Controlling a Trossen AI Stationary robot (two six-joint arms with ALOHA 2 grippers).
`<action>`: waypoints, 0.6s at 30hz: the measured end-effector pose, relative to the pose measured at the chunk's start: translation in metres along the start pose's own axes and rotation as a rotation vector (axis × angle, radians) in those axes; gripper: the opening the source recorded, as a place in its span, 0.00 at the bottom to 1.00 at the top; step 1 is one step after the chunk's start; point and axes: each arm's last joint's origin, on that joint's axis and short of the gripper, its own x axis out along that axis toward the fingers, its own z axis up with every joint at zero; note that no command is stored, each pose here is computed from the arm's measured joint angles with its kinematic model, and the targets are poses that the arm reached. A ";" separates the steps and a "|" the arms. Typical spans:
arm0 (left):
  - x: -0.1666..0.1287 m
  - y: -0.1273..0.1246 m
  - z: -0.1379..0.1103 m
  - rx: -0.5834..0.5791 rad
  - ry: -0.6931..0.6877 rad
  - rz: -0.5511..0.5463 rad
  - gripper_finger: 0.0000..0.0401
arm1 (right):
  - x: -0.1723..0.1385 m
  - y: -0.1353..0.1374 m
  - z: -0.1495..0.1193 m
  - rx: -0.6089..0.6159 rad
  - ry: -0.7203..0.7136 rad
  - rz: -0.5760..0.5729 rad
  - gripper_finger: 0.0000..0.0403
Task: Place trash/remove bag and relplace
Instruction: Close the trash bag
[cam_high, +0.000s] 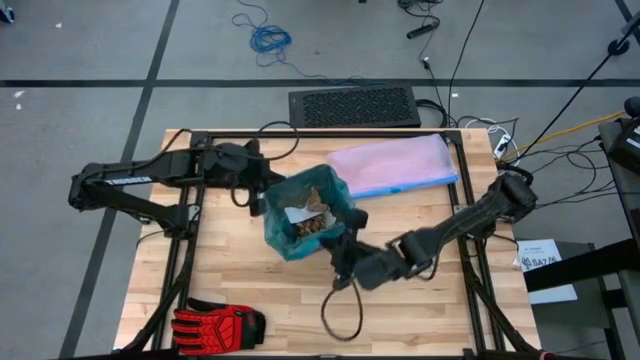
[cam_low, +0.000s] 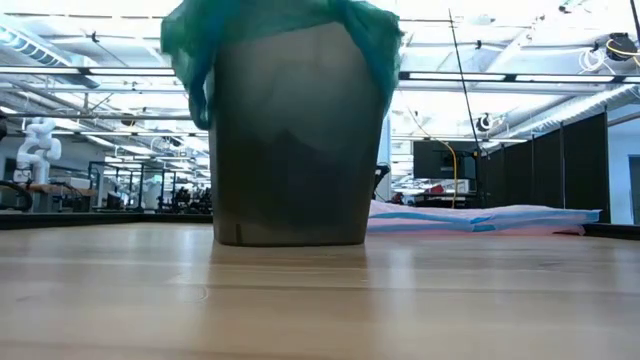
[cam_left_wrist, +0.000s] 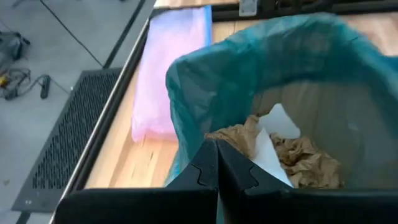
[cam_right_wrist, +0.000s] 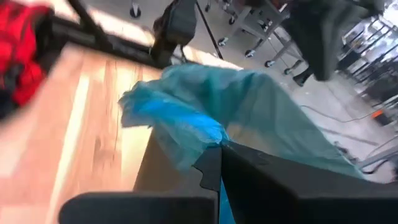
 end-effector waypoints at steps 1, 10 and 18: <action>-0.004 -0.001 0.001 0.003 -0.015 0.000 0.00 | -0.001 -0.007 0.003 0.021 -0.007 0.005 0.00; -0.044 -0.017 0.014 0.057 -0.281 -0.244 0.00 | 0.009 -0.065 0.011 0.172 -0.025 0.059 0.00; -0.041 -0.043 0.020 0.115 -0.319 -0.457 0.05 | 0.025 -0.103 0.008 0.155 -0.020 0.045 0.00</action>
